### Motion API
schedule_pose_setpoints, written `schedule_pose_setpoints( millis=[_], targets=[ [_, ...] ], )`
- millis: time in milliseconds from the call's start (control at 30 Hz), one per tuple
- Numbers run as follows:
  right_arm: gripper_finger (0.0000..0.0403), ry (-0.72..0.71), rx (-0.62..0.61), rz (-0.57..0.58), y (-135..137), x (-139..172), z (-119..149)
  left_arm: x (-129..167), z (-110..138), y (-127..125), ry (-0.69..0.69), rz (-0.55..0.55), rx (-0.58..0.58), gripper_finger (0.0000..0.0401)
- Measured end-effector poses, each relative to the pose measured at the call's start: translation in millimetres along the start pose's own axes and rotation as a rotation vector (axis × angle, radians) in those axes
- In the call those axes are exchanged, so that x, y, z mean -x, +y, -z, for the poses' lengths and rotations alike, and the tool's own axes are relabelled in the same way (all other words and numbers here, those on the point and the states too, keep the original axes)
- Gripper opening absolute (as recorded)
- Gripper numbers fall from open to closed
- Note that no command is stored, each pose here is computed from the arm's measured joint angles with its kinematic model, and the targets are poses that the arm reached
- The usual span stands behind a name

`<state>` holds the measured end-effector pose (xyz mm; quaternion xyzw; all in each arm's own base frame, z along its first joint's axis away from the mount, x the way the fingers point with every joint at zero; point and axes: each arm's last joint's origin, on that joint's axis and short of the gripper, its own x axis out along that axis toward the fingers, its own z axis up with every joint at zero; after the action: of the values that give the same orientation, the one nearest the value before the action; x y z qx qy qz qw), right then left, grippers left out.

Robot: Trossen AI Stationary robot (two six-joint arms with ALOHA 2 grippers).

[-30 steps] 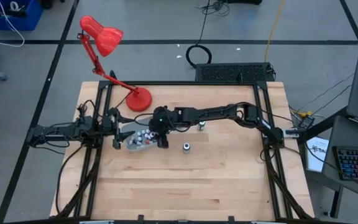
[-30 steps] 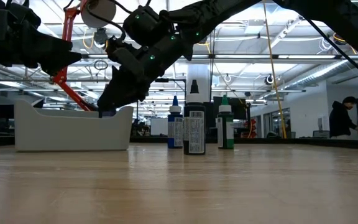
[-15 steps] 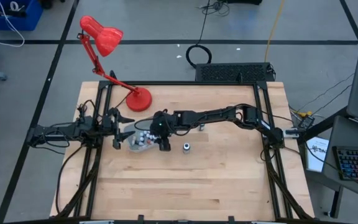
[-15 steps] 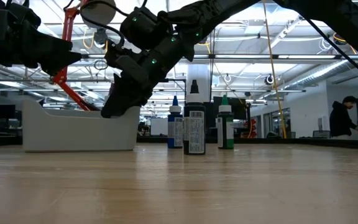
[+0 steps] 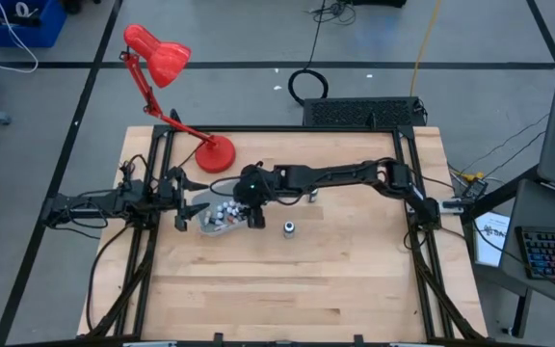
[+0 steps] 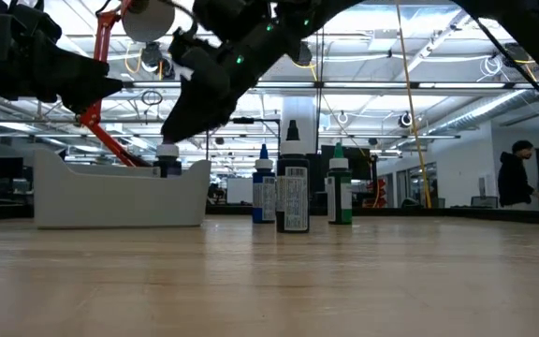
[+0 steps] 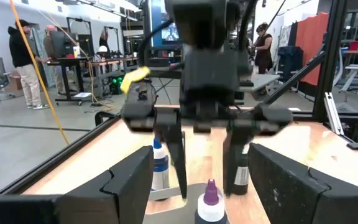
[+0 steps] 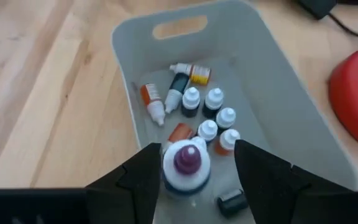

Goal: Pick & Place food coloring
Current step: Put the big blue coloring bottle into the gray container

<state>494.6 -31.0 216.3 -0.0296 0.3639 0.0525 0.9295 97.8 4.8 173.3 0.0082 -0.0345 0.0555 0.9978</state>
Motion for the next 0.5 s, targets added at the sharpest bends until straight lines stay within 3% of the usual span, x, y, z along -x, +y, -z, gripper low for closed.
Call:
schedule_pose_setpoints(
  millis=[133, 267, 367, 500],
  targets=[
    [0.0191, 0.048, -0.004, 0.006, 2, 25, -6, 0, 0, 0, -0.001, 0.0, 0.0, 0.0257],
    [0.0191, 0.174, 0.016, 0.119, 0, 52, -3, 0, 0, 0, -0.001, 0.0, 0.0, 0.0257],
    [0.0198, 0.265, 0.008, 0.2, -8, 64, 2, 0, 0, 0, -0.001, 0.0, 0.0, 0.0258],
    [0.0207, 0.331, -0.031, 0.221, -19, 69, 10, 0, 0, 0, -0.001, -0.001, 0.0, 0.0257]
  ],
)
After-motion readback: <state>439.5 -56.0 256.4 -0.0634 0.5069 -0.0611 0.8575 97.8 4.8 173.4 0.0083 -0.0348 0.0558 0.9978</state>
